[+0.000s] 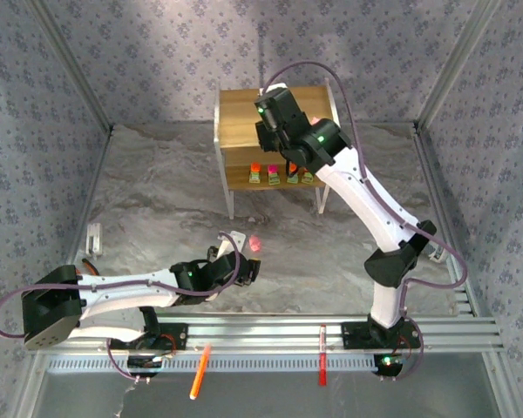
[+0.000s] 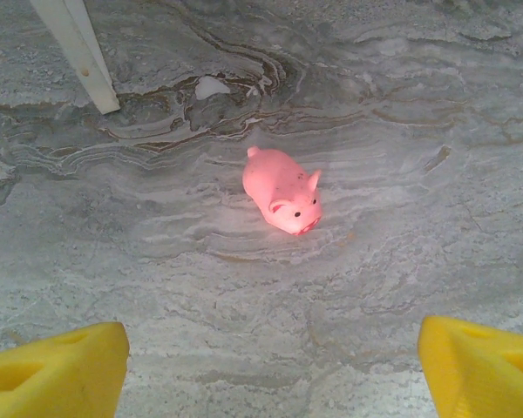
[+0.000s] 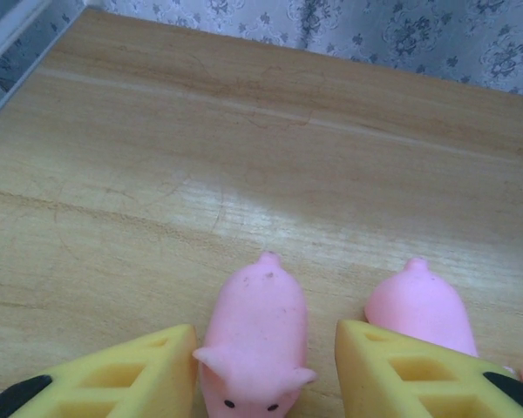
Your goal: Place and organize the plastic toys onto the shelf
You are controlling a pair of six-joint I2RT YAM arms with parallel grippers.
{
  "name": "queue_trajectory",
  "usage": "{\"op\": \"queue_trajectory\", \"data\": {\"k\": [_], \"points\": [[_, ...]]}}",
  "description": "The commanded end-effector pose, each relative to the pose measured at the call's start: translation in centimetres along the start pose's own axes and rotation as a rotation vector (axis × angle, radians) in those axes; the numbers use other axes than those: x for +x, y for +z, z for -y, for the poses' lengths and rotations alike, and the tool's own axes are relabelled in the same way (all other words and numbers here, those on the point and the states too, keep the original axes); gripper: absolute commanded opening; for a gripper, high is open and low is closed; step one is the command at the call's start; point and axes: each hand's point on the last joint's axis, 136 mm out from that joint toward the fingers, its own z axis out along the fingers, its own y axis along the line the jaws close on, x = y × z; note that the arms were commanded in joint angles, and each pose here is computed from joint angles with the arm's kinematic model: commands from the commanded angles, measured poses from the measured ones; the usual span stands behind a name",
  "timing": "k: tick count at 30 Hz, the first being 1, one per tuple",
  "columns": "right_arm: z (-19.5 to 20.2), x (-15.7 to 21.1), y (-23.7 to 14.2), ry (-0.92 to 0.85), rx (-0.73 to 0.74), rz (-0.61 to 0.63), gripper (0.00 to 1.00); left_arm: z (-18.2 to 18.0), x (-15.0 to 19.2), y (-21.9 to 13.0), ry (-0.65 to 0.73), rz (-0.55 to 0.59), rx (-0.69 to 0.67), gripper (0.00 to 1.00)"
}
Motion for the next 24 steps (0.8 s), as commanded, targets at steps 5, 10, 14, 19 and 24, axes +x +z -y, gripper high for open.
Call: {"op": "queue_trajectory", "data": {"k": [5,10,14,19,24], "points": [[2.3,-1.7,-5.9,0.012,0.008,0.105,0.47,-0.1,-1.5,-0.4,-0.031,0.034,-0.038,0.86],[3.3,-0.8,-8.2,0.038,-0.004,0.136,0.48,0.5,-1.8,0.1,-0.036,0.025,-0.053,0.86],[4.1,1.0,-9.7,0.054,-0.013,0.143,0.48,1.2,-2.2,0.7,-0.043,0.018,-0.064,0.86],[4.9,4.2,-10.3,0.067,-0.017,0.113,0.48,1.5,-2.5,1.4,-0.077,0.001,-0.104,0.86],[5.3,8.0,-10.6,0.083,-0.048,0.068,0.47,1.7,-2.3,2.1,-0.13,-0.014,-0.135,0.84]]}}
